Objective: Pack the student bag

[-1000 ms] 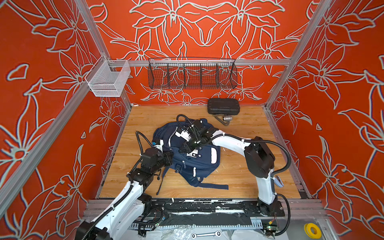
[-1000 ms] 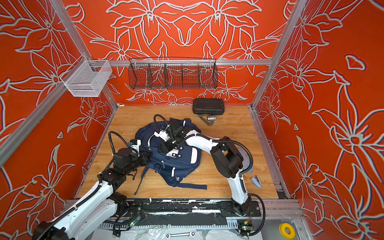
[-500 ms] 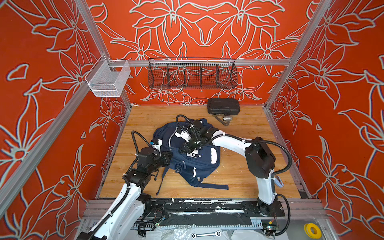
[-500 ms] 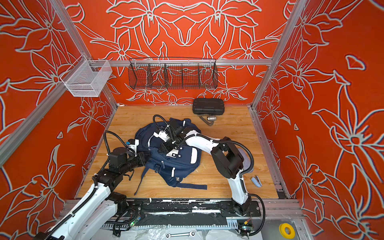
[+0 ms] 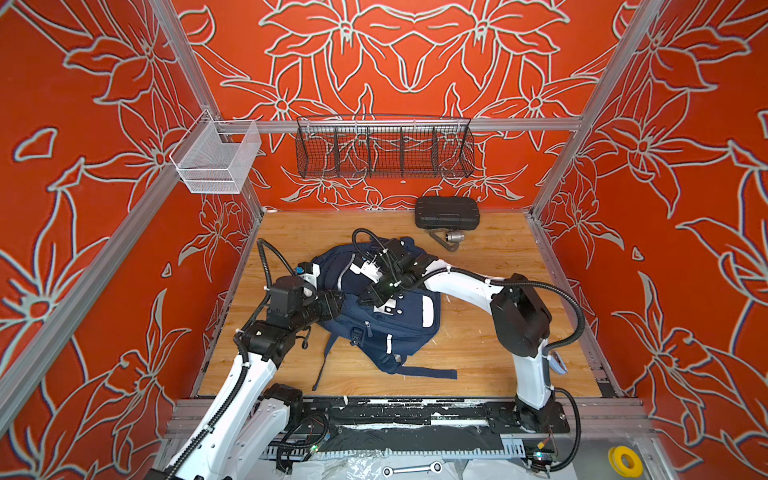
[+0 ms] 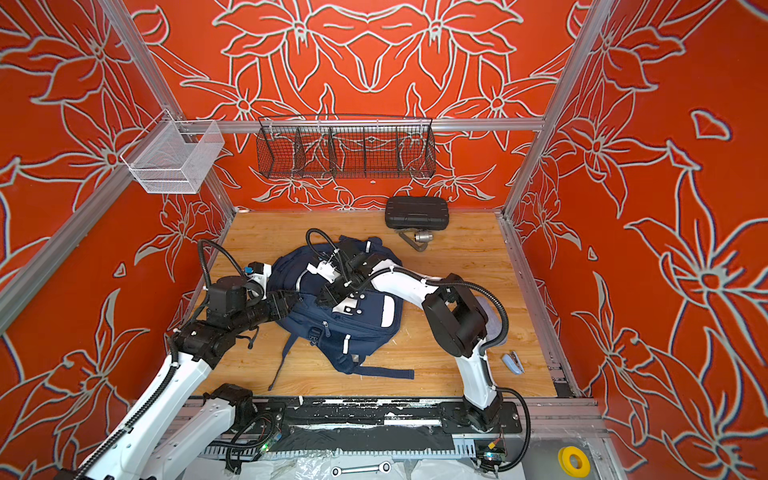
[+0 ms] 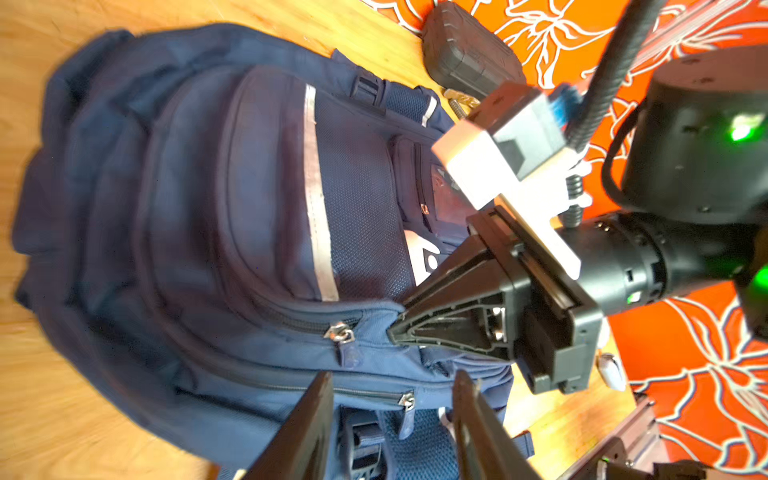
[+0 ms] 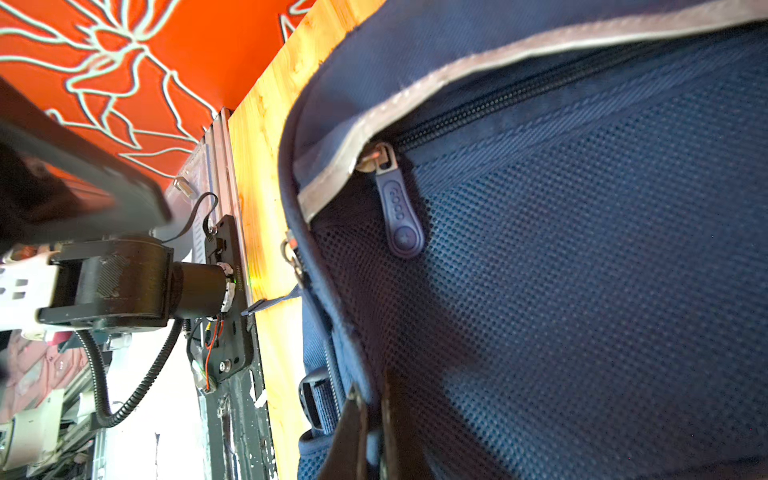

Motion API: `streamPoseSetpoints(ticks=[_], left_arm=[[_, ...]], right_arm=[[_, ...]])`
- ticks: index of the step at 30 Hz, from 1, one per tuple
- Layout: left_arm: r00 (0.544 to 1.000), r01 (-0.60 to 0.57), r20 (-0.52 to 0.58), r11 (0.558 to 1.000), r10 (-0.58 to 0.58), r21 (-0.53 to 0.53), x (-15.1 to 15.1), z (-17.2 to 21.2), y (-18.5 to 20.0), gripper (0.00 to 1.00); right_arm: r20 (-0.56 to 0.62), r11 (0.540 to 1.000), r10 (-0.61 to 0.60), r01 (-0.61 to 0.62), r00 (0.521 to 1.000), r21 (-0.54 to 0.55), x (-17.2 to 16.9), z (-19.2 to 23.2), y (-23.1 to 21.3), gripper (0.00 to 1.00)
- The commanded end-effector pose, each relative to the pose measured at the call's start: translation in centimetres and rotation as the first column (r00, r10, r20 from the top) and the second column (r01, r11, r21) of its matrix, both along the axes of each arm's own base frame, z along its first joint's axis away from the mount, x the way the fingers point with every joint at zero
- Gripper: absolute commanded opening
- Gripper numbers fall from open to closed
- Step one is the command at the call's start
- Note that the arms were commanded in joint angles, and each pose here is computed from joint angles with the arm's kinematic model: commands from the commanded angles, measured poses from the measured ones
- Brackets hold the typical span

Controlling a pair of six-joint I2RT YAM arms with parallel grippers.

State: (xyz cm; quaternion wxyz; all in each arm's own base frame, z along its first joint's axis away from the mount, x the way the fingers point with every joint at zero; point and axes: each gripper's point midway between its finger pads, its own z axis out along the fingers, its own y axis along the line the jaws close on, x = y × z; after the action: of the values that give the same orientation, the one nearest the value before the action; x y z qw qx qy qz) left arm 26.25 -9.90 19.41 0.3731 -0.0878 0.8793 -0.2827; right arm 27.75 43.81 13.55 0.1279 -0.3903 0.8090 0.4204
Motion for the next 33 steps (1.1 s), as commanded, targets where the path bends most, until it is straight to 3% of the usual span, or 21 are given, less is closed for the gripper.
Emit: streamPoseSetpoints(ticks=[1,7,17,24,29,33], left_arm=[[0.983,-0.077,-0.168,0.996,0.067,-0.054,-0.8,-3.1,0.2,0.51],[0.994,-0.06,-0.098,0.984,0.044,-0.167,0.8,-2.3,-1.2,0.54],[0.997,0.046,0.076,0.975,-0.03,-0.216,0.9,0.9,-2.3,0.64],[0.995,0.061,0.089,0.961,-0.038,-0.269,1.2,2.0,-2.2,0.64],[0.984,0.152,0.138,0.938,-0.113,-0.313,0.7,4.2,-3.2,0.64],[0.98,0.191,0.104,0.936,-0.167,-0.296,-0.3,4.5,-3.7,0.63]], right_arm=[[-0.019,0.988,0.003,0.0,1.0,0.157,0.1,5.4,1.5,0.0],[-0.053,0.962,0.05,-0.034,0.997,0.271,-0.4,8.2,2.7,0.0],[-0.109,0.951,0.144,-0.106,0.984,0.291,-1.3,9.3,2.2,0.0],[-0.135,0.941,0.165,-0.115,0.977,0.318,-0.9,10.6,1.7,0.0],[-0.146,0.945,0.157,-0.106,0.977,0.308,-0.5,10.2,1.2,0.0],[-0.147,0.946,0.145,-0.094,0.978,0.31,0.1,10.5,1.0,0.0]])
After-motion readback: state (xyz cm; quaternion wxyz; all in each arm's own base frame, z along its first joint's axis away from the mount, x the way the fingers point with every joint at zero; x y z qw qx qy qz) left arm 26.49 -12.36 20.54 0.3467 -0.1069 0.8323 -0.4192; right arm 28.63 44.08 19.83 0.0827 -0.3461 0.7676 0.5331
